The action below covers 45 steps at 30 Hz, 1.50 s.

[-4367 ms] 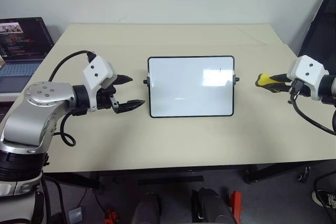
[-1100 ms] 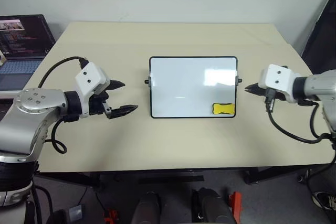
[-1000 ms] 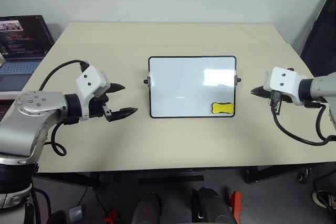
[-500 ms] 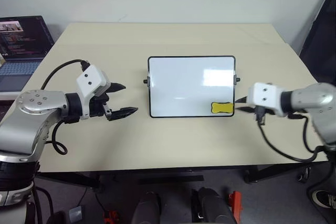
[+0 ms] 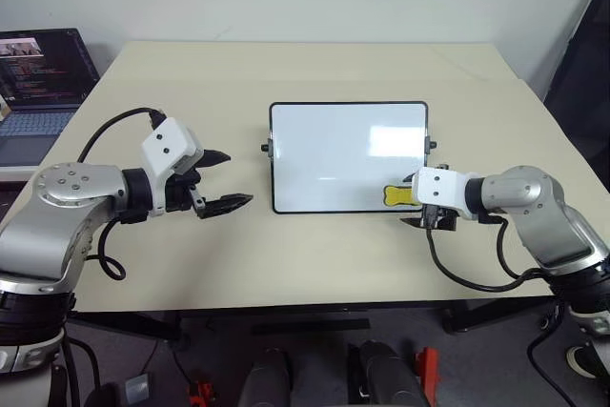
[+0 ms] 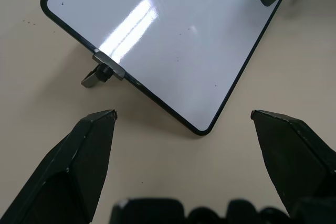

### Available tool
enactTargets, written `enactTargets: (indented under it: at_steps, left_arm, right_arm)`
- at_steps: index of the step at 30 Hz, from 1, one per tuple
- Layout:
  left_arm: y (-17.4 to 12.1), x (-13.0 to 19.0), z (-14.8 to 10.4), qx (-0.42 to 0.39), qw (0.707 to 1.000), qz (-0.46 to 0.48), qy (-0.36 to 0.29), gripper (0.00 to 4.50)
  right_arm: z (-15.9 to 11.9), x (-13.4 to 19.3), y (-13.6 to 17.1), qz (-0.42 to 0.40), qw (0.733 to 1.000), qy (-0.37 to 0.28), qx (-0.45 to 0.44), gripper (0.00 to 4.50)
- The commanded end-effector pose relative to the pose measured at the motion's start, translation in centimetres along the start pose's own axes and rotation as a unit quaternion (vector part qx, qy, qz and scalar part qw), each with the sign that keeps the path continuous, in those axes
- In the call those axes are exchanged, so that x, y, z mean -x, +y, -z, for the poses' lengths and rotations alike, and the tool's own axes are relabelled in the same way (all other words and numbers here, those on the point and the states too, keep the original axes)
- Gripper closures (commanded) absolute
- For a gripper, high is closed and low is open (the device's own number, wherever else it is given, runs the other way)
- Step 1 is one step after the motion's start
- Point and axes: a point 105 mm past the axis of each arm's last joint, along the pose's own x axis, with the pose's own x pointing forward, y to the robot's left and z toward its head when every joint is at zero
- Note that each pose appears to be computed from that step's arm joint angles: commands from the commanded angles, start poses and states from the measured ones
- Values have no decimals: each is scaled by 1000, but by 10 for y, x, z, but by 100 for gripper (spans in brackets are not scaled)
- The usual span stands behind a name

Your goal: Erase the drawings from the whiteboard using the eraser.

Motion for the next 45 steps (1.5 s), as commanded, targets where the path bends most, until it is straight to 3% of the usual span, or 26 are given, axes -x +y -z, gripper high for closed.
enactTargets:
  at_steps: [1,5,7,15,16,23,27,32,38,45]
  left_arm:
    - [1,3,-10,-20,1000,-7,-14,0]
    - [1,2,-11,-21,1000,-7,-15,0]
    - [1,2,-12,-22,1000,-7,-15,0]
    - [1,1,-12,-23,1000,-6,-16,0]
    - [1,1,-12,-23,1000,-7,-16,0]
    - [0,2,-12,-22,1000,-7,-16,0]
    - [4,6,-10,-22,1000,-14,-11,0]
    - [8,12,-8,-20,999,-25,-7,0]
    - [2,6,-12,-16,1000,-13,-21,0]
    - [-27,-19,-22,-21,997,62,-44,0]
  right_arm:
    - [-4,0,-11,27,999,0,18,40]
    - [2,-7,-17,46,999,10,13,40]
    - [6,-10,-20,56,998,18,12,77]
    - [8,-10,-21,53,998,19,15,337]
    - [8,-10,-21,52,998,19,16,345]
    - [-5,0,-23,44,999,-7,14,346]
    - [-28,31,-29,37,997,-67,-1,346]
    - [-21,70,-45,66,994,-68,-49,346]
    - [36,97,-75,157,974,-5,-163,346]
    - [99,84,-81,194,915,40,-352,348]
